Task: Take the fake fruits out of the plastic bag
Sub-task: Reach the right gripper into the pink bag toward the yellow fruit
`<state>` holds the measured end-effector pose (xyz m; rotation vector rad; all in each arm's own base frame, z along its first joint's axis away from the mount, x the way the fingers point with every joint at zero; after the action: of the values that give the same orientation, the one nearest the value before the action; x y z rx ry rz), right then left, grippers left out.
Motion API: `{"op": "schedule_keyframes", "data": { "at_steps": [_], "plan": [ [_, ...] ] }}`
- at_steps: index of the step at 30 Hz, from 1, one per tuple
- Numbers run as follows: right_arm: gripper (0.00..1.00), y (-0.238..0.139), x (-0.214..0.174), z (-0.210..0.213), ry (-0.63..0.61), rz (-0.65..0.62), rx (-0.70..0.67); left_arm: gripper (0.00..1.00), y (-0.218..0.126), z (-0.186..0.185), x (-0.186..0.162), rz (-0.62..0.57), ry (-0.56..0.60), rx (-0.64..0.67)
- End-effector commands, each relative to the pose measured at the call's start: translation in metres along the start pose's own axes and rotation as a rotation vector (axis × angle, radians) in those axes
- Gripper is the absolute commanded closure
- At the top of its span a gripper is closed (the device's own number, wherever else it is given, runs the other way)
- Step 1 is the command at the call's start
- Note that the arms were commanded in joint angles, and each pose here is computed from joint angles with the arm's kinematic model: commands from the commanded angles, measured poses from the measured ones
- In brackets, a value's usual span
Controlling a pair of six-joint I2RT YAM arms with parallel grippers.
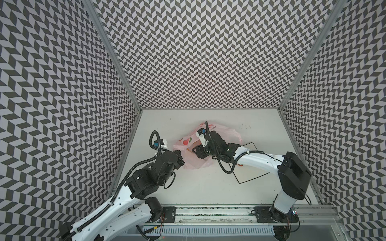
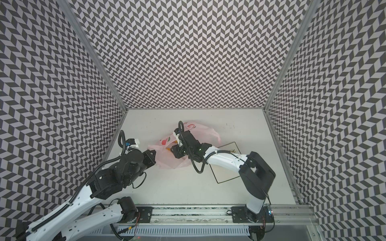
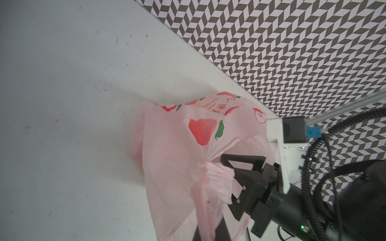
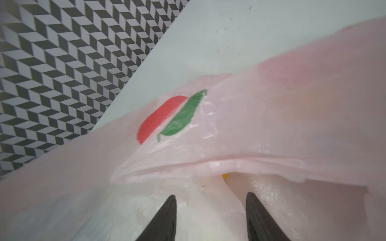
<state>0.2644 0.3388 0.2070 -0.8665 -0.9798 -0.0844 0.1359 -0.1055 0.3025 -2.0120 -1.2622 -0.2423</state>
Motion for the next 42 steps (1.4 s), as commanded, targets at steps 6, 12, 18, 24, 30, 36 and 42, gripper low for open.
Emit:
{"op": "schedule_keyframes", "data": {
  "at_steps": [6, 12, 18, 24, 30, 36, 42],
  "plan": [
    [0.37, 0.047, 0.011, -0.005, 0.206, -0.051, -0.049, 1.00, -0.016, 0.008, 0.009, -0.009, -0.028, 0.038],
    [0.31, 0.080, 0.008, -0.004, 0.233, -0.009, -0.004, 1.00, -0.019, 0.012, 0.010, -0.011, -0.038, 0.050],
    [0.23, 0.100, -0.004, -0.003, 0.215, 0.055, 0.016, 1.00, -0.020, 0.011, 0.011, -0.015, -0.038, 0.051],
    [0.20, 0.111, -0.023, -0.002, 0.163, 0.137, 0.009, 1.00, -0.019, 0.013, 0.010, -0.026, -0.049, 0.058],
    [0.18, 0.113, -0.030, 0.003, 0.114, 0.183, 0.040, 1.00, -0.018, 0.016, 0.009, -0.035, -0.056, 0.064],
    [0.18, 0.082, 0.010, 0.022, 0.036, 0.088, 0.156, 1.00, -0.018, 0.026, 0.007, -0.045, -0.093, 0.085],
    [0.15, 0.087, -0.005, 0.026, -0.089, 0.174, 0.118, 1.00, -0.017, 0.031, 0.006, -0.048, -0.111, 0.101]
  ]
}}
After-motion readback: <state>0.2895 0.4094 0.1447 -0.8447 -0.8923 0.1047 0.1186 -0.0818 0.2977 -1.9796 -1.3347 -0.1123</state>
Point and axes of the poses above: each gripper's point midway between its finger pads, its own y axis out along the fingers, its own z axis along the line the jaws close on, x = y × z, the point moved 10 cm from there along -y, back along the fingers, and after that the axes turned 11 degrees about -y, right-handed, at the moved point
